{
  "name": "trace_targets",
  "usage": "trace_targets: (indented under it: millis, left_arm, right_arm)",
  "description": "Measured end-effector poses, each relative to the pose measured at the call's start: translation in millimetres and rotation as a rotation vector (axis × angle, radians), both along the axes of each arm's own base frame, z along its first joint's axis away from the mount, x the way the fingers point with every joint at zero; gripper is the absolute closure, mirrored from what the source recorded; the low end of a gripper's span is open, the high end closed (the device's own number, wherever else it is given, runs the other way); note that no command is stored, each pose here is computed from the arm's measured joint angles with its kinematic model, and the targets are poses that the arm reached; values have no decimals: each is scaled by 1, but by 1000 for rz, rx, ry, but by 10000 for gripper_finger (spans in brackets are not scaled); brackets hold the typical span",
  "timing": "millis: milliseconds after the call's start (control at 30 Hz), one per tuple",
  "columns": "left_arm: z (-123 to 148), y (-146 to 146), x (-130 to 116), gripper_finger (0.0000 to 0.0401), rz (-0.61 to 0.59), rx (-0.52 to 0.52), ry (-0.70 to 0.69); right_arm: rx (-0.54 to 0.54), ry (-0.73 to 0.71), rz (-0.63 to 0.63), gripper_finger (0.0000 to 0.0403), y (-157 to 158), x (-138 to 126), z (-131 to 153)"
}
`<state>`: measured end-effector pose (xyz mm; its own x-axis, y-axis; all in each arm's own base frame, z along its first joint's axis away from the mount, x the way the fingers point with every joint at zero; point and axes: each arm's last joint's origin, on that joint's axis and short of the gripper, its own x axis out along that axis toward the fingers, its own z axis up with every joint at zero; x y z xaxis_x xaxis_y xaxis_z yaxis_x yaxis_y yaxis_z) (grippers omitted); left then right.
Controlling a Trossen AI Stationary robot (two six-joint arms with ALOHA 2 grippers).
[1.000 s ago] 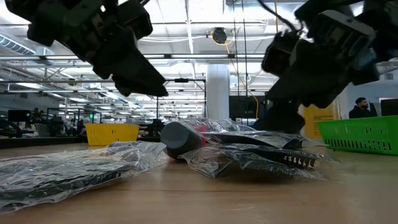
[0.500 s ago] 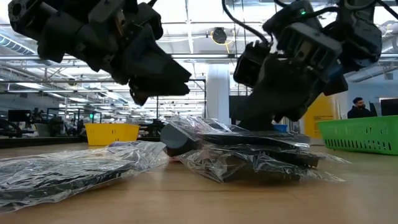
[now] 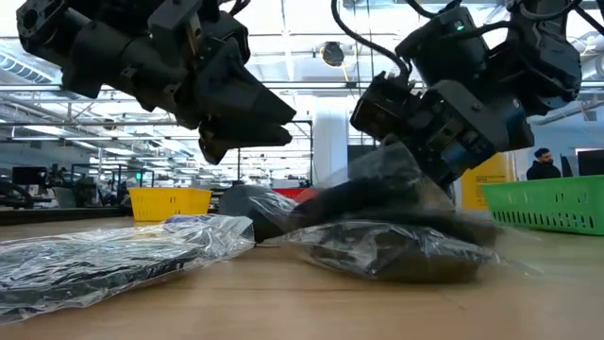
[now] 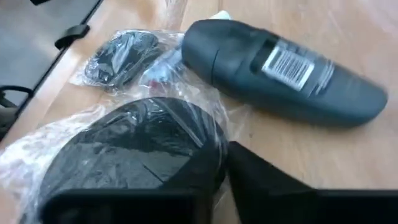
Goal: Pick & Place Travel size toiletries
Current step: Put the black hairbrush into the yellow bin
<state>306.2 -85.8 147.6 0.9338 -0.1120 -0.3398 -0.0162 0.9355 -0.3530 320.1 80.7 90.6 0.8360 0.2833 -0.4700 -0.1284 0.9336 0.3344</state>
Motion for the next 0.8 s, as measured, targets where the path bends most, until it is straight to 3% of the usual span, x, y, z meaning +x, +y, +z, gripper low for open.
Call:
trace_targets:
  millis: [167, 533, 667, 800]
  left_arm:
    - [13, 4, -1, 245, 13, -15, -50]
    - [38, 18, 2, 236, 35, 40, -216]
    - [37, 33, 5, 186, 77, 44, -212]
    - [35, 45, 7, 119, 77, 20, -188]
  right_arm:
    - [-50, -48, -20, 390, 1, -3, 23]
    - [-488, -125, -245, 402, 16, -35, 83]
    - [-569, -146, -255, 402, 22, -38, 85]
    - [-579, -165, -271, 402, 22, -37, 87]
